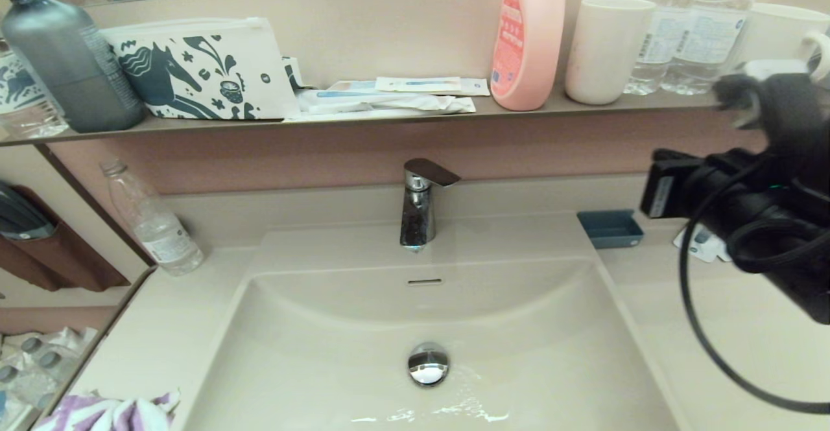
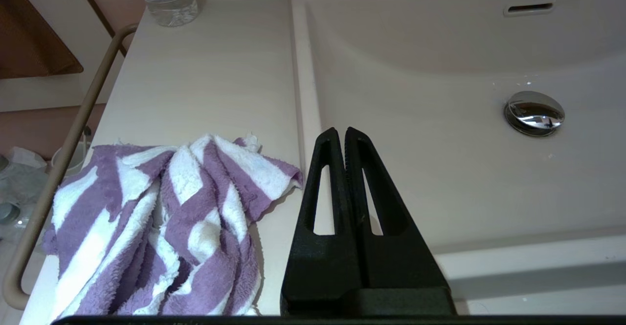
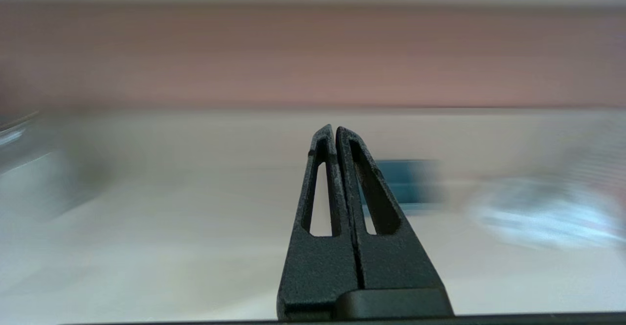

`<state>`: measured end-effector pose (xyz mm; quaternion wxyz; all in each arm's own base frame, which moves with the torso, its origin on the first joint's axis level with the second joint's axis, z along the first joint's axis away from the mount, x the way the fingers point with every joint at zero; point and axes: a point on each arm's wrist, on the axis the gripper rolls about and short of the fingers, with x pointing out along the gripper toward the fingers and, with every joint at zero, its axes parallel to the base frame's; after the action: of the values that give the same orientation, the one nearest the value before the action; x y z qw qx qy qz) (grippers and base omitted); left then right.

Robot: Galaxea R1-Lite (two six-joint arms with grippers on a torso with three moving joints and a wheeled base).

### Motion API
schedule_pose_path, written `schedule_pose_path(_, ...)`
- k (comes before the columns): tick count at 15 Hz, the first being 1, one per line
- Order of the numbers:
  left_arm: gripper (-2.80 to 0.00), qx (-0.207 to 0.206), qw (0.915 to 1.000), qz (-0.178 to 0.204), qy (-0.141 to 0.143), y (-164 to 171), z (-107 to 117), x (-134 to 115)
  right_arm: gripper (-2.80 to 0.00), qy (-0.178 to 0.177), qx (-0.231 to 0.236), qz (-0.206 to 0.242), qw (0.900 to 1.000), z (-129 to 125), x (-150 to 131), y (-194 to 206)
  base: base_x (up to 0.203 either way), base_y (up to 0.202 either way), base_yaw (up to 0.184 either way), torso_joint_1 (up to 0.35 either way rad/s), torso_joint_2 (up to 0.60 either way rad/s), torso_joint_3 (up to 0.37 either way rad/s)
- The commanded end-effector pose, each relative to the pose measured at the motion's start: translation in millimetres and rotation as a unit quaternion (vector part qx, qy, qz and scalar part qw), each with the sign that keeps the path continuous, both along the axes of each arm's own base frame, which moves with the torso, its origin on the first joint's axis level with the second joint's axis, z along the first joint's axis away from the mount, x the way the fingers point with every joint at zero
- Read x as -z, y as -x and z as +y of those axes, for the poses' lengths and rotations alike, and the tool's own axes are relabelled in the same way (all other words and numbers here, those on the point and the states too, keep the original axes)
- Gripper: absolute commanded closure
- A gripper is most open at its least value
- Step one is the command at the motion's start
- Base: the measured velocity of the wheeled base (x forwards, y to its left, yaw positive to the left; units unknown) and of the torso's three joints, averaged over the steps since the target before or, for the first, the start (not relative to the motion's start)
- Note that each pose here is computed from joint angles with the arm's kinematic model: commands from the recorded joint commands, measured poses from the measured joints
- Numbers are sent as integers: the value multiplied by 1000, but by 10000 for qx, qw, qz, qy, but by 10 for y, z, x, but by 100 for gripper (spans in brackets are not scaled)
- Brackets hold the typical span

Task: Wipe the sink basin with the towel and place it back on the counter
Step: Pick up the cloth

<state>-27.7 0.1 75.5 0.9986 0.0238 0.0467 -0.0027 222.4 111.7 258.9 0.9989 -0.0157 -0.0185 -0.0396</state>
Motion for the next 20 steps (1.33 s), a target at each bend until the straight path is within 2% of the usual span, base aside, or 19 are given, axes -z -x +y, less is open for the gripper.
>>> schedule_pose_path(1, 0, -1, 10000, 1, -1, 0, 0, 1, 0, -230, 1012, -527, 9932, -656, -241, 302, 0, 0, 0, 0, 0, 0)
schedule_pose_path(2, 0, -1, 10000, 0, -1, 0, 0, 1, 0, -261, 1228, -673, 9898, -850, -278, 472, 0, 0, 0, 0, 0, 0)
schedule_pose_path(4, 0, -1, 10000, 1, -1, 1, 0, 0, 0, -271, 1202, -844, 9888, -1030, -299, 862, 0, 0, 0, 0, 0, 0)
schedule_pose_path(10, 0, -1, 10000, -1, -1, 2, 0, -2, 0, -168, 645, -418, 9969, -1147, -72, 1906, 0, 0, 0, 0, 0, 0)
schedule_pose_path(14, 0, -1, 10000, -1, -1, 1, 0, -2, 0, -343, 1332, -652, 9883, -1254, 30, 2357, 0, 0, 0, 0, 0, 0)
schedule_pose_path(17, 0, -1, 10000, 3, -1, 1, 0, 0, 0, -392, 1633, -738, 9830, -1267, -7, 2399, 0, 0, 0, 0, 0, 0)
schedule_pose_path(20, 0, -1, 10000, -1, -1, 1, 0, -2, 0, -403, 2073, -952, 9728, -1258, 24, 2529, 0, 0, 0, 0, 0, 0)
